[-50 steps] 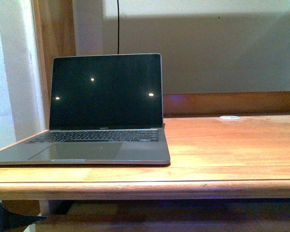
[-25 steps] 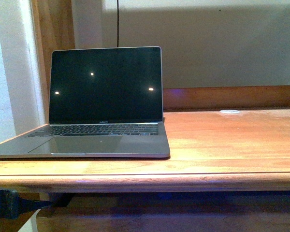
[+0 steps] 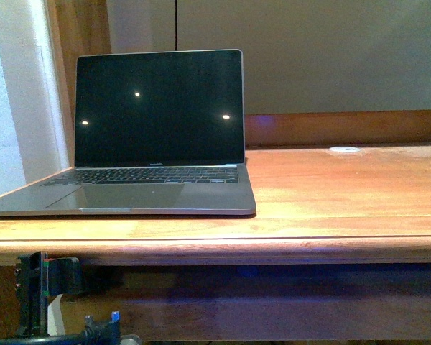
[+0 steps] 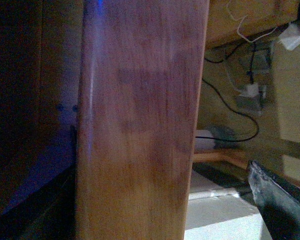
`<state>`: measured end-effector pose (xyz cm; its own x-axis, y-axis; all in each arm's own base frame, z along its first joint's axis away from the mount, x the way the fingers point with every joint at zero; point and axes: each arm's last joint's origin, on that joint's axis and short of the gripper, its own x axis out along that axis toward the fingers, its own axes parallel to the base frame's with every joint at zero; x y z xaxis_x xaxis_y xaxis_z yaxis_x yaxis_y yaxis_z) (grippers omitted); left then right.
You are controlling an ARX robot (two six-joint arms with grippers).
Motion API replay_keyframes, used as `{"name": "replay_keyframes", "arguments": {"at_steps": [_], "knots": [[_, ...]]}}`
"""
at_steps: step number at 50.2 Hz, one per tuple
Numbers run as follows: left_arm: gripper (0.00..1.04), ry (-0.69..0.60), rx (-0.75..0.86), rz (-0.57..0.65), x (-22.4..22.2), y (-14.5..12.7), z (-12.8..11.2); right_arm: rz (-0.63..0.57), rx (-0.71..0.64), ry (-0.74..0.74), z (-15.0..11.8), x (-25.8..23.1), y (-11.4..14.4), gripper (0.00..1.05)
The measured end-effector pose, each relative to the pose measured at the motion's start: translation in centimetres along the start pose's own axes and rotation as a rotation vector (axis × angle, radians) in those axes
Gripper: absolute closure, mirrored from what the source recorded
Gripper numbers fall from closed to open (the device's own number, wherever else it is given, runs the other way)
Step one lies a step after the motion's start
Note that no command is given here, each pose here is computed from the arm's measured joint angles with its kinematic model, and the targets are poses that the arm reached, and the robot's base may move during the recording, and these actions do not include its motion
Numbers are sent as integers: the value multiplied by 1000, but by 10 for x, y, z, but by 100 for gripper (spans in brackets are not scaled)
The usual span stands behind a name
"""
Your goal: Place mouse
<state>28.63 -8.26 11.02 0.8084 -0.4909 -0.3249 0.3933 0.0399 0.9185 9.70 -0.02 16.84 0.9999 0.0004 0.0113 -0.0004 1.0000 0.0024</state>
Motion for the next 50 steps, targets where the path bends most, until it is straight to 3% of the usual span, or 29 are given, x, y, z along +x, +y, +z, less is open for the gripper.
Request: {"name": "replay_keyframes", "arguments": {"at_steps": [13, 24, 50], "knots": [[8, -38, -232, -101, -7, 10, 22, 0, 0, 0, 0, 0, 0, 7], [8, -88, -452, -216, -23, 14, 56, 0, 0, 0, 0, 0, 0, 7], [8, -179, -726, -401, -64, 9, 111, 0, 0, 0, 0, 0, 0, 7]]}}
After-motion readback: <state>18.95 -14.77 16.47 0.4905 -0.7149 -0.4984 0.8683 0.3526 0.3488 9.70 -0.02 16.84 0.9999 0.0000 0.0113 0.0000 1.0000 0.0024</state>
